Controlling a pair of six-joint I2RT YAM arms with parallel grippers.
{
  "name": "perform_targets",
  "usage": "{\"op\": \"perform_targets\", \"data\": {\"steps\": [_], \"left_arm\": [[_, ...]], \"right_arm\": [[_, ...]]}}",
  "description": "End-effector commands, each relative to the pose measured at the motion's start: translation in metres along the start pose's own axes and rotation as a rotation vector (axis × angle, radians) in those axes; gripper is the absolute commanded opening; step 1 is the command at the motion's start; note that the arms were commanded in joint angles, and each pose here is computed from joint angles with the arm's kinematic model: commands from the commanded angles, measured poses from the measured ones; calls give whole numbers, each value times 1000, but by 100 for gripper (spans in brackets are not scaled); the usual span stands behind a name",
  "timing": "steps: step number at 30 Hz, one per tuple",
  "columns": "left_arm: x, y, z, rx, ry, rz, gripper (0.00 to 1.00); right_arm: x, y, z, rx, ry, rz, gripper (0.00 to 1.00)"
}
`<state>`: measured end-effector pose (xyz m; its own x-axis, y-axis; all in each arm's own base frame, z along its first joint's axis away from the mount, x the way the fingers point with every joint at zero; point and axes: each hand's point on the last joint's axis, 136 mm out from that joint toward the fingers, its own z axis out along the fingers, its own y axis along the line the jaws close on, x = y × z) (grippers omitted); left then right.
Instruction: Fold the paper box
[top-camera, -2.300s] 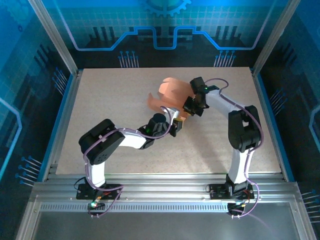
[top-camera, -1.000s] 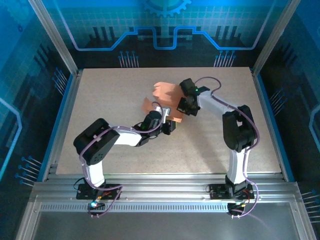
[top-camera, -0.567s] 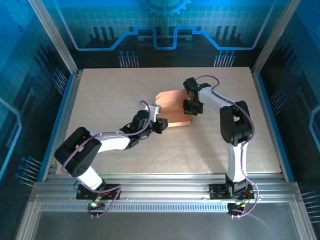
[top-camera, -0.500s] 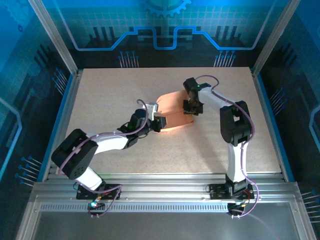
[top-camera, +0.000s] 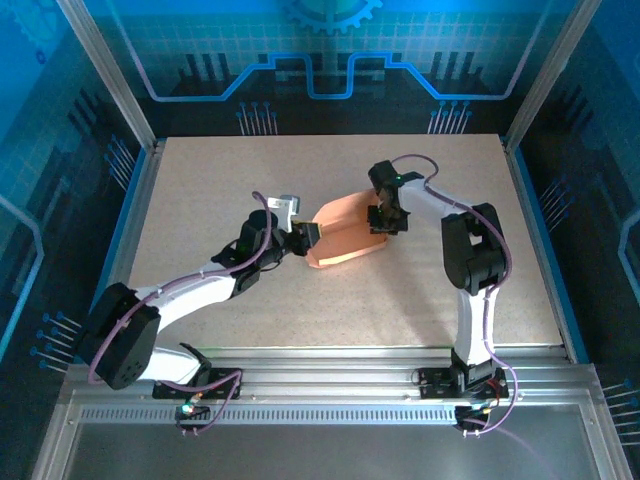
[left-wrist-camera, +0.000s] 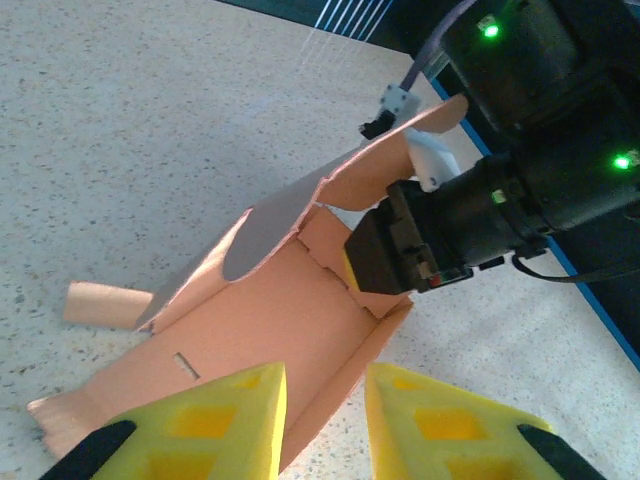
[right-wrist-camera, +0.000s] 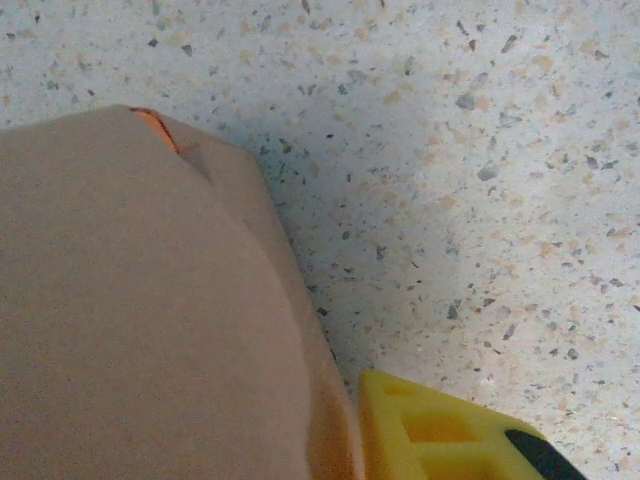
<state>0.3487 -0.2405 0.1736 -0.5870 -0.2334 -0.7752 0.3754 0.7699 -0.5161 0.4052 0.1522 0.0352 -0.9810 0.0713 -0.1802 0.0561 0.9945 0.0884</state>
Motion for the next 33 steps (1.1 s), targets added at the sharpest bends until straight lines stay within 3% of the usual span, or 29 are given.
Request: {"op": "perform_targets", "data": {"steps": [1,4,9,12,13,15,17,20,25,28,33], "left_arm": [[-6,3,-4,-14,3,18,29],[-5,1,-2,-12,15,21,30],[-4,2,1,-19,35,21,33],[-11,0,6,-44,76,90,41],[-13,1,9,-60,91,129,44],[-16,5,15,-86,139,253,61],[-14,6,24,-66,213,388,84],[-14,11,39,-25,284,481,96],[-14,24,67,-21,409,517,89],[-16,35,80,-46,455,490,71],[-33,38,90,-55,429,435,51]], "right_arm": [[3,-6,-4,-10,-2,-25,17],[2,-8,-5,-6,-11,-44,14],[0,1,-9,-80,-44,-79,23],[-1,5,-11,-122,-61,-92,24],[-2,5,-11,-131,-66,-96,23],[-2,9,-11,-163,-70,-111,21],[-1,14,-11,-200,-64,-129,20],[1,20,-11,-235,-52,-165,20],[5,23,-8,-259,-31,-201,19],[7,23,-6,-262,-22,-220,19],[10,20,0,-257,-9,-233,19]]}}
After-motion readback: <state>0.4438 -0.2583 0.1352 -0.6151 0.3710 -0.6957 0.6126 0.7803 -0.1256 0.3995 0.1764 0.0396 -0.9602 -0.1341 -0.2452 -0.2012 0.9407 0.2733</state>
